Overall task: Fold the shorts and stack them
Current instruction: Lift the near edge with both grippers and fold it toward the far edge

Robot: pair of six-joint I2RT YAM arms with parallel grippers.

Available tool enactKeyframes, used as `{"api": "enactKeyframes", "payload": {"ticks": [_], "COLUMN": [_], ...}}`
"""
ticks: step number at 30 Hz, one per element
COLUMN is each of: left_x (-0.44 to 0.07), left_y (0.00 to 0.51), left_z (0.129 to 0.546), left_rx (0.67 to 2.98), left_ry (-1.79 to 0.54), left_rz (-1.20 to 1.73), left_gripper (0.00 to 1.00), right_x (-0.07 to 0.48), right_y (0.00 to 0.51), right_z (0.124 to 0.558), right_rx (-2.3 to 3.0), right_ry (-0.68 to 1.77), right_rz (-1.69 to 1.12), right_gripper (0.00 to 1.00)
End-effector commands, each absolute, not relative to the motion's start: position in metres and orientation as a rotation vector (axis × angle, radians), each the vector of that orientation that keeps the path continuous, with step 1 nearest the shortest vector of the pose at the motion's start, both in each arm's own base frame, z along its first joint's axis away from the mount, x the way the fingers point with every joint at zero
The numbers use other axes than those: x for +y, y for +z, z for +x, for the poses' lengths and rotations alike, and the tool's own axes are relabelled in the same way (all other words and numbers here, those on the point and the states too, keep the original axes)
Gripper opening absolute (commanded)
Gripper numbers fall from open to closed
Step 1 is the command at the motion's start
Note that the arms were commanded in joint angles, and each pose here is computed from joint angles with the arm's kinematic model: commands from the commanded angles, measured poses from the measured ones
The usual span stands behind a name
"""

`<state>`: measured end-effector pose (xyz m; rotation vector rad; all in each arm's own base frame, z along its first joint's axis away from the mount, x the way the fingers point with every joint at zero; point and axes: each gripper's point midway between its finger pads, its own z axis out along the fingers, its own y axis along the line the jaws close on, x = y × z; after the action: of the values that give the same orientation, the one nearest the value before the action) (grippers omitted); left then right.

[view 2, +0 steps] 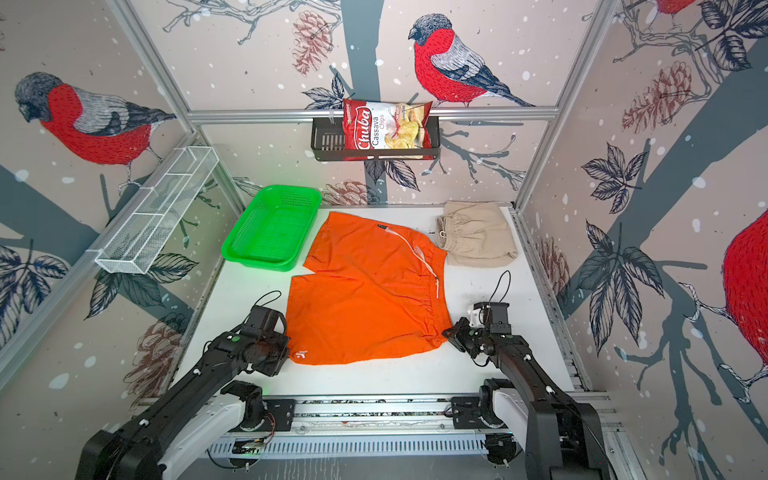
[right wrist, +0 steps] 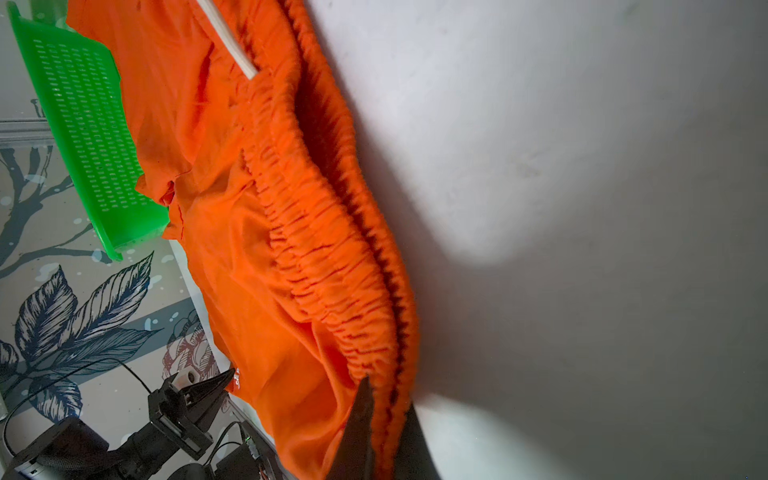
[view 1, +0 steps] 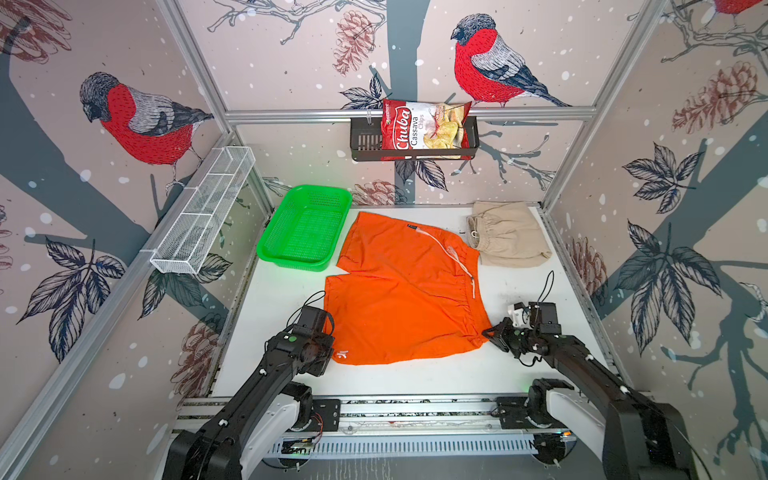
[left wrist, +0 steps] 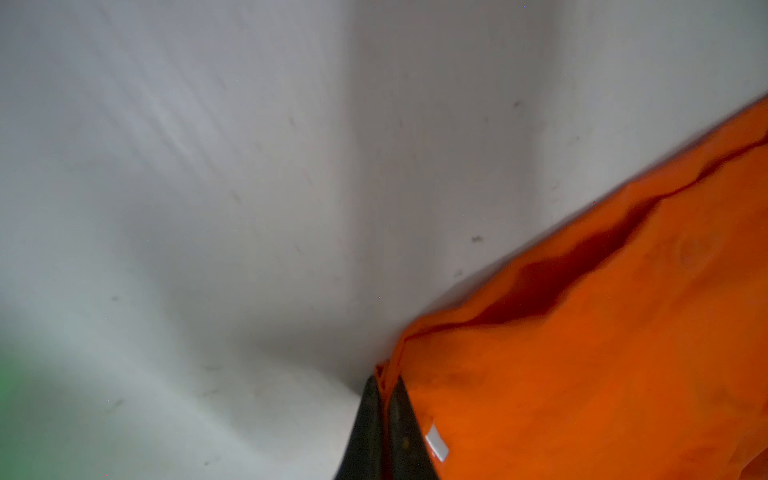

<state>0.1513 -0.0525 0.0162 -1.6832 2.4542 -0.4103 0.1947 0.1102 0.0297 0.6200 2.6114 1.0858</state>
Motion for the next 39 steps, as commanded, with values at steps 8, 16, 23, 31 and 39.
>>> {"api": "enactKeyframes", "payload": {"ticks": [8,16,23,31,39], "left_x": [-0.036,-0.024,-0.015,-0.009,-0.016], "left_y": [0.051,0.092,0.128,0.191,0.242], "left_z": [0.136,0.132,0.135,0.173,0.236], "left_rx": [2.344,2.289,2.264,2.203,2.134], "left_ry": [-0.409,-0.422,-0.397,-0.360,-0.322], "left_rz": [-1.693,-1.564,-1.440,-1.178,-0.941], "left_gripper": [0.00,0.00,0.00,0.00,0.00], "right_x": [0.120,0.116,0.103,0.106,0.102], "right_y": [0.032,0.075,0.120,0.169,0.185], "right_z": [0.159,0.148,0.131,0.142,0.163], "right_rx": [2.678,2.616,2.597,2.499,2.539], "right_ry": [1.051,1.016,0.937,0.978,0.881], "right_rz": [0.648,0.662,0.662,0.591,0.540], "right_gripper": [0.01,0.01,0.01,0.01,0.02]}}
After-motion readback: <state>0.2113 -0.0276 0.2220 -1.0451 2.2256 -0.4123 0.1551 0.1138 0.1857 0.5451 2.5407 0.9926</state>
